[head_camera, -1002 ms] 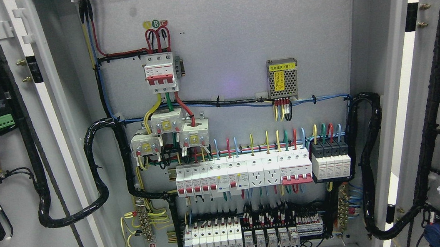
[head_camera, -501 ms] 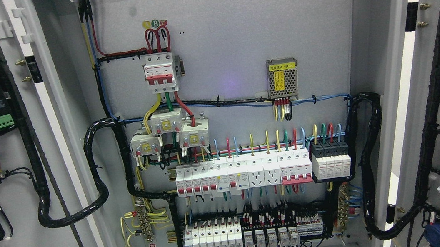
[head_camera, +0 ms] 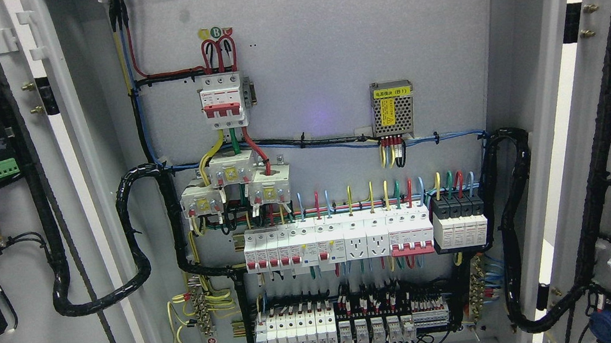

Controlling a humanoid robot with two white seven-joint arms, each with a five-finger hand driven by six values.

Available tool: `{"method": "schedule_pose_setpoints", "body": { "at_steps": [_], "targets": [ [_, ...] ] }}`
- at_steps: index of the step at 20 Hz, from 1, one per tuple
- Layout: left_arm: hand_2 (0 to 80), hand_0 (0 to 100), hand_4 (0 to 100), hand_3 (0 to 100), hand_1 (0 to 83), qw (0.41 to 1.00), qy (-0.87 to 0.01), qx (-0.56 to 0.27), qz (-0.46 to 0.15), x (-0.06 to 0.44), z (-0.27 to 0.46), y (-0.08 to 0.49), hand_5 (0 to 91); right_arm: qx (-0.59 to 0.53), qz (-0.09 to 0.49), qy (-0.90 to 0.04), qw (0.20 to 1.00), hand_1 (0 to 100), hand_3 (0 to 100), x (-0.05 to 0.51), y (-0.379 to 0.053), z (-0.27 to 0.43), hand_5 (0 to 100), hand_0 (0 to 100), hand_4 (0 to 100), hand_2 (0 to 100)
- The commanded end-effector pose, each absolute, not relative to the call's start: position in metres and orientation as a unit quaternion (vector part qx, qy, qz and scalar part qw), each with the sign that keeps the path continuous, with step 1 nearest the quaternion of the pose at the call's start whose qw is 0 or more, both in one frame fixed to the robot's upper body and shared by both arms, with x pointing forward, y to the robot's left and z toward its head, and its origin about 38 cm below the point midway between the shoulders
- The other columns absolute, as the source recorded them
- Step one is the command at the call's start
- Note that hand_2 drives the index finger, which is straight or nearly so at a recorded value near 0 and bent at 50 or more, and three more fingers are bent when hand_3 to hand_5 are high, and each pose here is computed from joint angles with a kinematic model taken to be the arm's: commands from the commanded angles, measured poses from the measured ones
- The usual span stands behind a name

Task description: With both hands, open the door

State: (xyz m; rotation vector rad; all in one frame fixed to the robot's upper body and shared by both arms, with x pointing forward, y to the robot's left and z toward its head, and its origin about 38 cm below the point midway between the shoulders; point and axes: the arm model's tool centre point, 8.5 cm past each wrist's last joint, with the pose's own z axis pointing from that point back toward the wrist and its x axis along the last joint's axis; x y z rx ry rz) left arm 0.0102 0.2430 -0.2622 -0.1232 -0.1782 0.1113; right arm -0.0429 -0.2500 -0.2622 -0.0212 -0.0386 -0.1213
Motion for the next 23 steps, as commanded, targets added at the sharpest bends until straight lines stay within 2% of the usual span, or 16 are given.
{"method": "schedule_pose_setpoints", "body": {
  "at_steps": [1,7,23],
  "targets": [
    [0.0,0,3,0,0.0,0.994,0.01,-0.068,0.083,-0.038,-0.263,0.229,0.0,0.009,-0.024,0.041,0.999,0,0,-0.069,-0.217,-0.259,0,11,0,0],
    [0.0,0,3,0,0.0,0.993,0.033,-0.069,0.092,-0.043,-0.263,0.229,0.0,0.005,-0.004,0.047,0.999,0,0,-0.079,-0.211,-0.258,0,11,0,0],
    [0.0,0,3,0,0.0,0.992,0.033,-0.07,0.096,-0.043,-0.263,0.228,0.0,0.01,-0.004,0.031,0.999,0,0,-0.07,-0.213,-0.26,0,11,0,0]
  ]
}}
